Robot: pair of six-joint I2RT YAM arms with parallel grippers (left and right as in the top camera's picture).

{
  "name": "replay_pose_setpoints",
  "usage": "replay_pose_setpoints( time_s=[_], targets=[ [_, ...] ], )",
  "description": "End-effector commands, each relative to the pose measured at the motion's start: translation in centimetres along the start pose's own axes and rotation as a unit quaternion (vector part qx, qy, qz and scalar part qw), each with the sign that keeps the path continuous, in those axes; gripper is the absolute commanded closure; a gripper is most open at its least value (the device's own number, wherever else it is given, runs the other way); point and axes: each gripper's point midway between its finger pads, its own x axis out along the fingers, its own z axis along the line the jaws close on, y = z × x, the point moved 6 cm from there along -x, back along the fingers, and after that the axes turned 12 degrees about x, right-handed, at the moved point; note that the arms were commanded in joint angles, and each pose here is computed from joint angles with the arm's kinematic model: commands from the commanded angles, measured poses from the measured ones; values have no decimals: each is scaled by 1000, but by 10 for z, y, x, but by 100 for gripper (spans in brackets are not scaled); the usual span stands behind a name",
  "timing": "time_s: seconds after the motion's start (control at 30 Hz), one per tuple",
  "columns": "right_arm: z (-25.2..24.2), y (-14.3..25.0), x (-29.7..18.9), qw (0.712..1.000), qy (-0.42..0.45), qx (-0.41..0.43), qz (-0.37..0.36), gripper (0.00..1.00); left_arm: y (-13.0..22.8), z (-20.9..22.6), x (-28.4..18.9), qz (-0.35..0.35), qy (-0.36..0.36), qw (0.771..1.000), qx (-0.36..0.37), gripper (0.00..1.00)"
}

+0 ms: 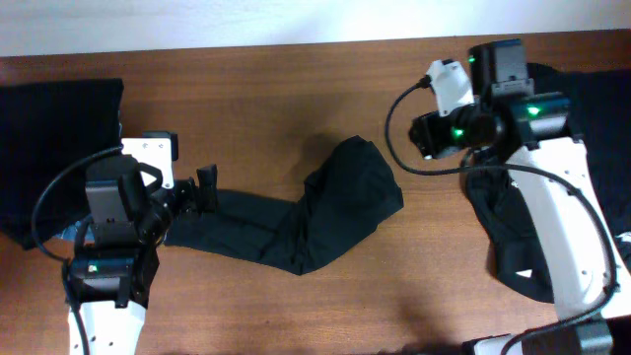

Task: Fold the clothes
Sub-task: 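Pull the black leggings out with the right gripper and drop them mid-table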

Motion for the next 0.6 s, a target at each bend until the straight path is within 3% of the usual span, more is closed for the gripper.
replay_pose_setpoints(
  time_s=[0.0, 0.2, 0.33, 0.4, 0.43, 0.5, 0.57],
  targets=[
    [14, 11, 41, 998, -28, 11, 55, 40, -6, -2, 4, -2, 11, 1000, 0, 1],
    [40, 36, 130, 987, -39, -2, 156, 40, 2, -3, 23, 27, 30, 999, -6, 1],
    [44, 44, 168, 983, -38, 2, 181, 41, 5, -3, 28, 37, 32, 999, -8, 0],
    [43, 44, 180, 983, -37, 12, 181, 54, 6, -3, 29, 39, 32, 999, -8, 1],
    [43, 42, 182, 984, -38, 10, 175, 72, 6, -3, 29, 39, 32, 999, -8, 1],
    [45, 35, 180, 986, -40, 8, 159, 81, 6, -3, 29, 39, 32, 999, -8, 1],
    [46, 29, 177, 988, -39, 4, 147, 81, 6, -3, 30, 41, 32, 999, -8, 1]
  ],
)
